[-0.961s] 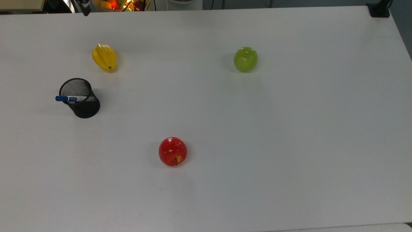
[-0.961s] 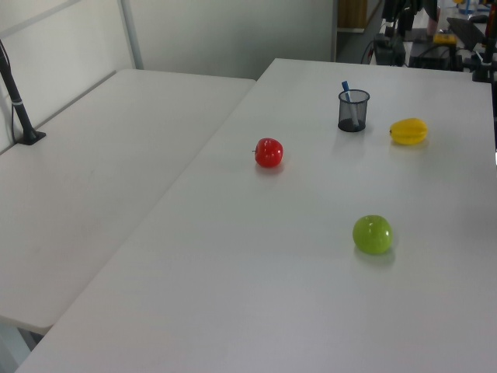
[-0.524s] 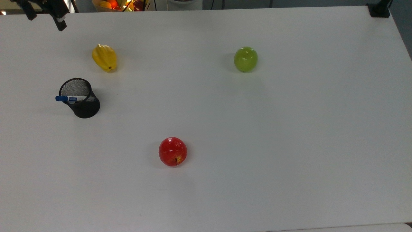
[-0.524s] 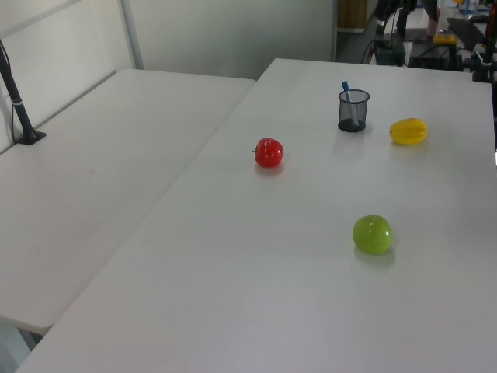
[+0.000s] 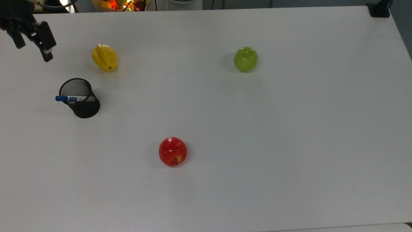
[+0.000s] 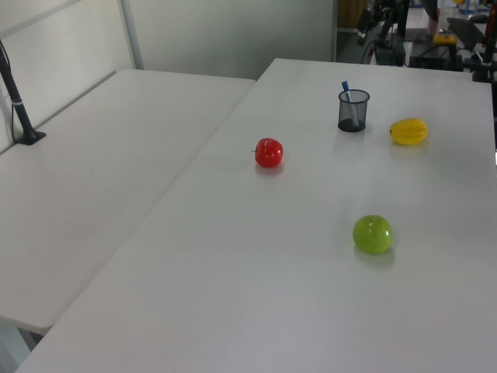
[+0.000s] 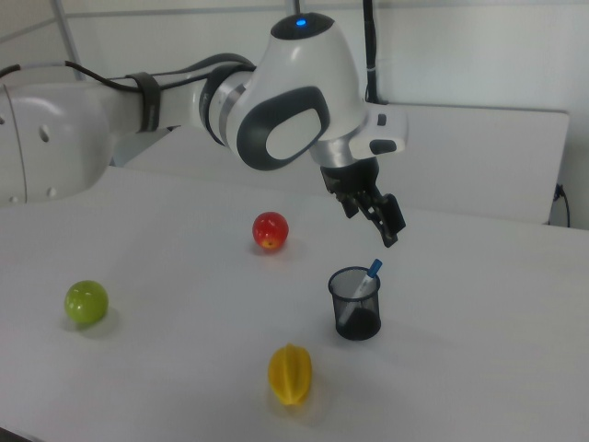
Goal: Take marker pen
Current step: 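Move the open gripper over the black mesh pen cup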
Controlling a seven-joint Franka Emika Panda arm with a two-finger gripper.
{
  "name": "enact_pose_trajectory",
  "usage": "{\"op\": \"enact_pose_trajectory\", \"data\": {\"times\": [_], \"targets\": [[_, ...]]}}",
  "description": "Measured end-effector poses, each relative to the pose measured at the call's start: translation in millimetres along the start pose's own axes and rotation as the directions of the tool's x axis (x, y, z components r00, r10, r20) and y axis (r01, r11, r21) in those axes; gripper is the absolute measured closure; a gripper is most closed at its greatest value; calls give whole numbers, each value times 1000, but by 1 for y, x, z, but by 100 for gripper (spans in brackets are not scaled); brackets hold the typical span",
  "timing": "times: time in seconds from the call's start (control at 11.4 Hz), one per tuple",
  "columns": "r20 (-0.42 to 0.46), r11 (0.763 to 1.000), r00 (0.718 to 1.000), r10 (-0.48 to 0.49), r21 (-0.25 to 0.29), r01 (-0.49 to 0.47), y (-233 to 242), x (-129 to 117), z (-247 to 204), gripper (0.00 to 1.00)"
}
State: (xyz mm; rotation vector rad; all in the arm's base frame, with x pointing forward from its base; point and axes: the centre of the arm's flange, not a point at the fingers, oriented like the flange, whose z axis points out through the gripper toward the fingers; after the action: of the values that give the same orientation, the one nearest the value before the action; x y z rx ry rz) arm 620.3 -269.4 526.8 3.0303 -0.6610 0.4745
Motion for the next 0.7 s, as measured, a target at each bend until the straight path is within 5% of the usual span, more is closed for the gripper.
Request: {"op": "enact_pose_trajectory", "data": {"times": [0.7], "targets": [[50,998,998,-26,-64,29,-43,1,54,5]]}}
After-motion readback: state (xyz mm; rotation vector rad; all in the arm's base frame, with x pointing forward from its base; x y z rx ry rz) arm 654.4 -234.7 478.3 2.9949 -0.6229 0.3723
